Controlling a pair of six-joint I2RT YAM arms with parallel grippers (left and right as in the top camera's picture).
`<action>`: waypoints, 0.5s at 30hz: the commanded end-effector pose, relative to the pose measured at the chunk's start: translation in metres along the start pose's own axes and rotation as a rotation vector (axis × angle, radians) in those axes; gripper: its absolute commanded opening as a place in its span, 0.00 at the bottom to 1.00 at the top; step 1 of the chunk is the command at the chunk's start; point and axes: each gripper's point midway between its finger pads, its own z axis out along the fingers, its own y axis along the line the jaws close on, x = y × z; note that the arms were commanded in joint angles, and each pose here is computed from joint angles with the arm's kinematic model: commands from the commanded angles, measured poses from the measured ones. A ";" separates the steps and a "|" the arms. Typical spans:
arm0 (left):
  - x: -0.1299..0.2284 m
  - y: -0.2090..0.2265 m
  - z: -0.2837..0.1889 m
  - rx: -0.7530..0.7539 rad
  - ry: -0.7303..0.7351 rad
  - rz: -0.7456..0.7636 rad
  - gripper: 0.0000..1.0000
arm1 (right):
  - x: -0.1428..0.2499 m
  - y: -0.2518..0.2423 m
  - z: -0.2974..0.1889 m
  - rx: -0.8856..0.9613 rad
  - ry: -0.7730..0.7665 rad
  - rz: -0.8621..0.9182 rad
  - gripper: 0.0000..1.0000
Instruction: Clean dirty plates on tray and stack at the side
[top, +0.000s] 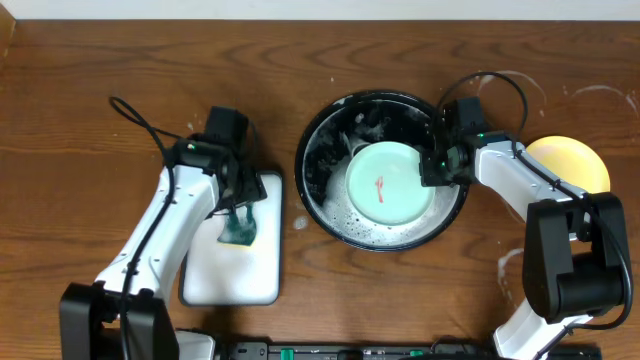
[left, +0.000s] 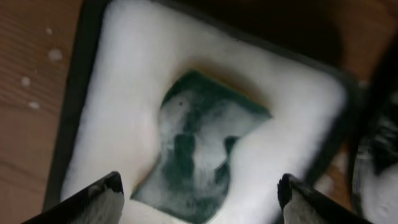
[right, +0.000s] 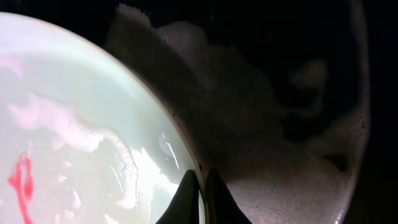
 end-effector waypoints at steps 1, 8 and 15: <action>0.008 0.019 0.022 -0.091 -0.005 -0.012 0.78 | 0.012 -0.016 0.012 0.059 0.041 0.074 0.01; 0.017 0.017 0.061 -0.055 -0.037 0.061 0.46 | 0.012 -0.016 0.012 0.059 0.041 0.075 0.01; 0.031 0.006 0.095 0.026 -0.026 0.074 0.20 | 0.012 -0.016 0.012 0.056 0.041 0.075 0.01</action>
